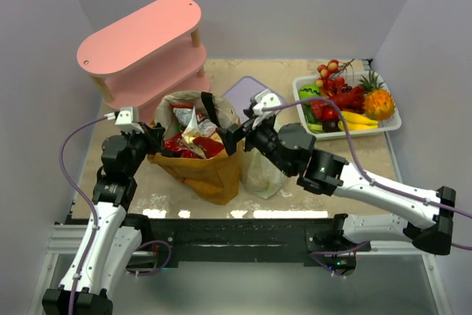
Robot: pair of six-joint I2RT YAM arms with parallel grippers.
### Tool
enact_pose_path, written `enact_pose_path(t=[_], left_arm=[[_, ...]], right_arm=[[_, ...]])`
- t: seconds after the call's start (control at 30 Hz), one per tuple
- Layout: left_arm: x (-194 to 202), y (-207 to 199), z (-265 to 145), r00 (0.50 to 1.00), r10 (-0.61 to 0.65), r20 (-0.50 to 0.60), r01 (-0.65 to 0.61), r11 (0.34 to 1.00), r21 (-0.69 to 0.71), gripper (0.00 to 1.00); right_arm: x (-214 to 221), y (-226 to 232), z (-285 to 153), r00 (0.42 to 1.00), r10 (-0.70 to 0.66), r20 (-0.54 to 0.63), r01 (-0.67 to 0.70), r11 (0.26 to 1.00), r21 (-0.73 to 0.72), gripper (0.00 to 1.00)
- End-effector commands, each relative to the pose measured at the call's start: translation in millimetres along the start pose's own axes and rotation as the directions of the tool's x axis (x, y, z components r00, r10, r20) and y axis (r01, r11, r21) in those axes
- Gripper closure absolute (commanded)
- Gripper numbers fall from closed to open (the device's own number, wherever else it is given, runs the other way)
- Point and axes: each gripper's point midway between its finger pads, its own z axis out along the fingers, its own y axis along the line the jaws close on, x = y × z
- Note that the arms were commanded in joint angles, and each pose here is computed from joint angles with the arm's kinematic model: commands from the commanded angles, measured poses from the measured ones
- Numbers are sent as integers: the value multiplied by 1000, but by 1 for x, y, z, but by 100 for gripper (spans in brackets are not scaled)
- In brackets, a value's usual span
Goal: Place the mixed food into the grocery bags and tie them
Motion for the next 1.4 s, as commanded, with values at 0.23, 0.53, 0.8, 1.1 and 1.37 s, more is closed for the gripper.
enact_pose_path(t=[0.23, 0.53, 0.8, 1.1, 1.37], left_arm=[[16, 10, -1, 991, 61, -120, -66, 997, -35, 100], [14, 4, 6, 984, 119, -136, -118, 993, 19, 100], [14, 6, 6, 983, 134, -128, -133, 991, 15, 100], [8, 7, 3, 984, 142, -103, -143, 990, 3, 100], [5, 7, 1, 984, 154, -89, -154, 988, 1, 100]], right_arm=[[60, -147, -30, 928, 253, -274, -156, 931, 330, 1], [145, -151, 4, 910, 163, -381, -88, 975, 205, 1], [224, -137, 16, 812, 196, -550, -147, 980, 132, 1], [280, -144, 0, 693, 289, -661, -161, 955, 248, 31], [169, -168, -13, 822, 286, -493, -92, 920, 380, 100]])
